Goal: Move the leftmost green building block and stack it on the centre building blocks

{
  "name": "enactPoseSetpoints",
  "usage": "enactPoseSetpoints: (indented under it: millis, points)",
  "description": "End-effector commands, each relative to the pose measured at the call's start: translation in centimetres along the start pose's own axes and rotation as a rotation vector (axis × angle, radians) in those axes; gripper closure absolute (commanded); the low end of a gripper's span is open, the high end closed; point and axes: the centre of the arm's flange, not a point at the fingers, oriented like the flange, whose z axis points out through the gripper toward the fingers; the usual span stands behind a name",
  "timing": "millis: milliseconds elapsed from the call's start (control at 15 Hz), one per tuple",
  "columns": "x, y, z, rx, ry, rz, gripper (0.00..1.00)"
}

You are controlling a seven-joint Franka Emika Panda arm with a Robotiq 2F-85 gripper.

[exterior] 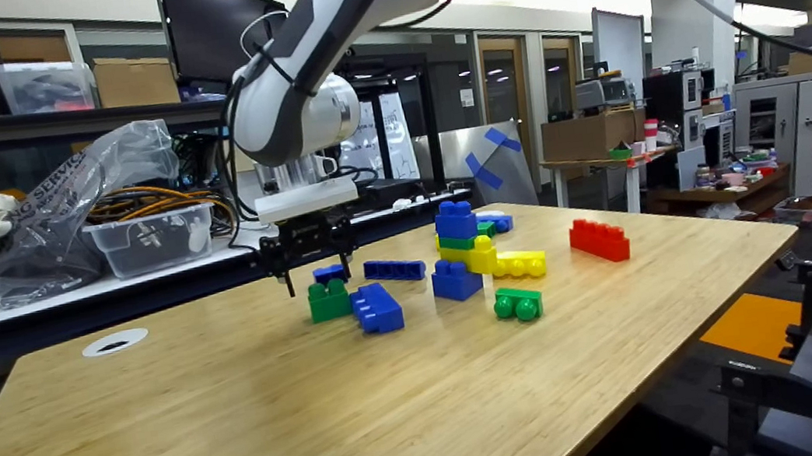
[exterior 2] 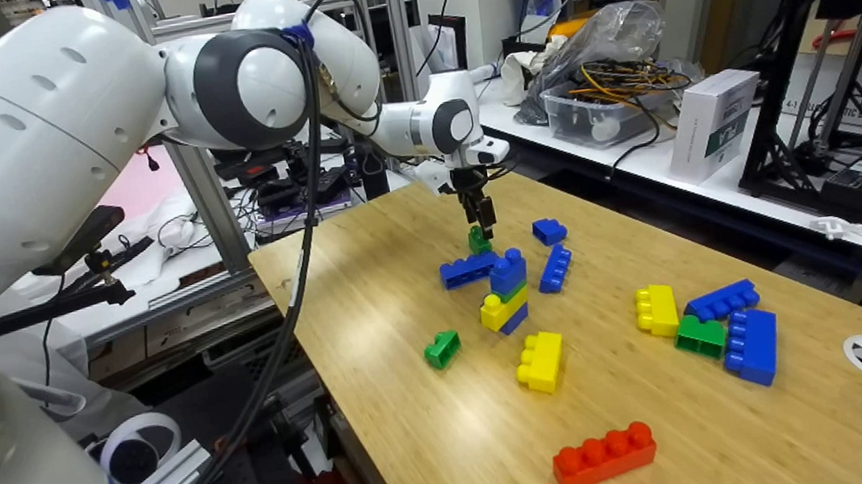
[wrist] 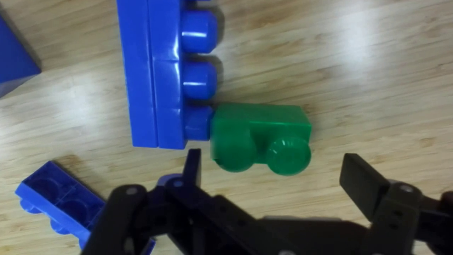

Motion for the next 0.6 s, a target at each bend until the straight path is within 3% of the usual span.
enactPoseSetpoints:
  millis: [0,533]
  points:
    - [-1.5,1.0,0.2,0.023,0.017,0.002,0.0]
    - [-3.2,1.1,1.7,0.033,0.029,-0.016,0.0]
